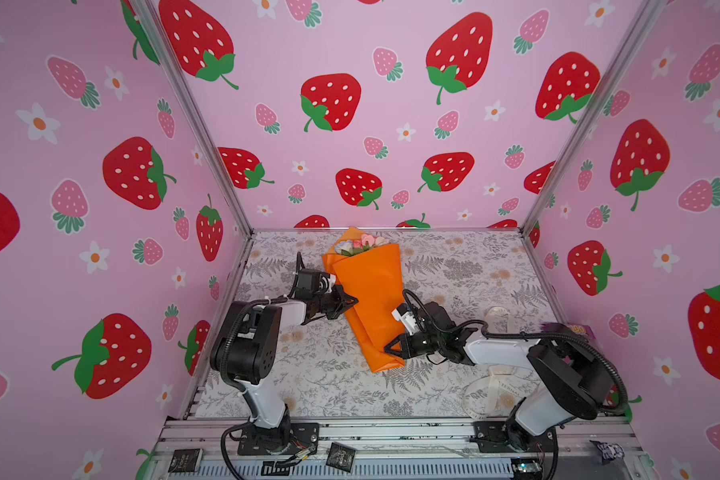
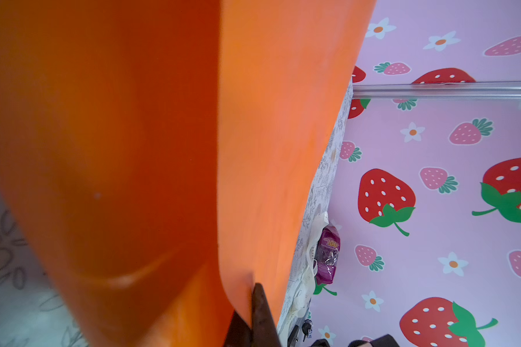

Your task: Tie the bouquet of fake flowers

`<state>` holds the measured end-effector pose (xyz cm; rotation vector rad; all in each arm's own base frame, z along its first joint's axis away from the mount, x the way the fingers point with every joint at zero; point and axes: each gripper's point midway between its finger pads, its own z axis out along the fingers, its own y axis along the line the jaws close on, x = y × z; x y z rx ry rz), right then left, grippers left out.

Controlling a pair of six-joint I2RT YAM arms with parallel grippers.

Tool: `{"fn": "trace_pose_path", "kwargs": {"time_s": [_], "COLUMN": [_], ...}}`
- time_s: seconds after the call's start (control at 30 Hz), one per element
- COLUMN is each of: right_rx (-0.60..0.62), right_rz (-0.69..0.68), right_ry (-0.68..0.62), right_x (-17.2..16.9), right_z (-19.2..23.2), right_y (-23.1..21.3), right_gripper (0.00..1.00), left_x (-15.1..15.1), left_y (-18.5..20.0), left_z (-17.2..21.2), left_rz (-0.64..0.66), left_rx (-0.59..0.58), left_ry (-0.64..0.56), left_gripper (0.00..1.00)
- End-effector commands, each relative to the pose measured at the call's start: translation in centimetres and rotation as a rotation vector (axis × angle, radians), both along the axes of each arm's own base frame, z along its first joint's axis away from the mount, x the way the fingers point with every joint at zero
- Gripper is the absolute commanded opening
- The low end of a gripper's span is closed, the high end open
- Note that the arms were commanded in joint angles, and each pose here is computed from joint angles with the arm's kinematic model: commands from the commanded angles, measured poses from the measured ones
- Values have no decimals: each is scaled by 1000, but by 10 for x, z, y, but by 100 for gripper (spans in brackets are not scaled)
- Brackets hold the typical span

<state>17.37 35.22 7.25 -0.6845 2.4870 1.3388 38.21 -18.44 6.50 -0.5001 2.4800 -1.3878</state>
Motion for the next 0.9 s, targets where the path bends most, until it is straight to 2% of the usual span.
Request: {"fn": "trace_pose_path", "kwargs": {"time_s": [0.0, 0.1, 0.23, 0.4, 0.53, 0.63, 0.73, 0.87], "right_rx": [-65, -80, -97, -49, -32, 0, -60, -187], "right_rz": [43, 50, 1, 15, 63, 117, 134, 22], "right_ry": [5, -7, -101, -142, -123, -129, -167, -224], "right_x": [-6, -10, 1, -6, -22, -35, -40, -23], "right_z": [-12, -13, 8, 24, 21, 26, 17, -6], "right_y": [-2, 1, 1, 4, 6, 15, 19, 6], "right_gripper": [14, 15, 20, 21, 13, 12, 11, 8], "left_x": [-8, -6, -5, -8, -7, -7, -7, -8], "left_y": [1, 1, 0, 0, 0, 0, 0, -1], "left_z": [-16, -19, -16, -17, -16, -16, -16, -16], "left_rz": [-19, -10, -21, -32, -33, -34, -36, -38], "left_rx": [-3, -8, -19, -6, -8, -8, -10, -9], "left_ry": [42, 42, 29, 32, 28, 27, 27, 26], "left_gripper": [0, 0, 0, 0, 0, 0, 0, 0]}}
